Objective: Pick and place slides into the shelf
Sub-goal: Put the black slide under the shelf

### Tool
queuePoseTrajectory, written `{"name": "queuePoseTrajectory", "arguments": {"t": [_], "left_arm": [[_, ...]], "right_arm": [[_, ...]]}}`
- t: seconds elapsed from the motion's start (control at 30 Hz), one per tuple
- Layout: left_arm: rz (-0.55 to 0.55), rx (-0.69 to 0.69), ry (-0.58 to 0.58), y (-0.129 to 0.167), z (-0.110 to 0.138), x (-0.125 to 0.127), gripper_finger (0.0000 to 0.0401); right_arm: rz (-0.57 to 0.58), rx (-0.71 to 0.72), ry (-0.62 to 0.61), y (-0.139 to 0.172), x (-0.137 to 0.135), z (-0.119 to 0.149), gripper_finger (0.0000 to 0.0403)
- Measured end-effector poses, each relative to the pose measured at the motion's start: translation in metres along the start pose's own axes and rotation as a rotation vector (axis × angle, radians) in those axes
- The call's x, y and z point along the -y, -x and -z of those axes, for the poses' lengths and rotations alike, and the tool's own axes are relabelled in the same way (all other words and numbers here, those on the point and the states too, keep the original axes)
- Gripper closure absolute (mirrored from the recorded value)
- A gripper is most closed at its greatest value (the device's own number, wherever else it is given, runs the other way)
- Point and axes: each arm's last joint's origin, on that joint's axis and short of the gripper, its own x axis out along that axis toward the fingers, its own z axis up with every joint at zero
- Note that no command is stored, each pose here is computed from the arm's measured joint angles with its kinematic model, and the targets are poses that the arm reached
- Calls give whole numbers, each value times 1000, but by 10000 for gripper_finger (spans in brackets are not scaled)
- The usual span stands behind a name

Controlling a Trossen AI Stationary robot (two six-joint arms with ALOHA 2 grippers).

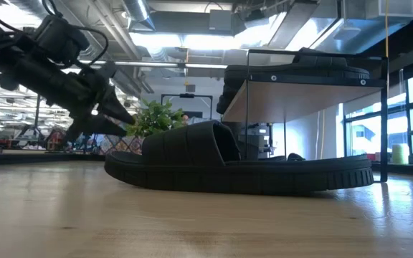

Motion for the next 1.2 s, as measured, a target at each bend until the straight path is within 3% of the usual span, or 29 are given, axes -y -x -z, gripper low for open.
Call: {"name": "queuePoseTrajectory", "arguments": {"t": [0.73, 1.2], "left_arm": [[-126, -96, -26, -54, 6, 7, 235], [-106, -170, -5, -100, 4, 23, 235]], "right_arm": [[-1, 0, -2, 0, 0, 0, 236], [4, -10, 3, 0, 1, 1, 236]]}}
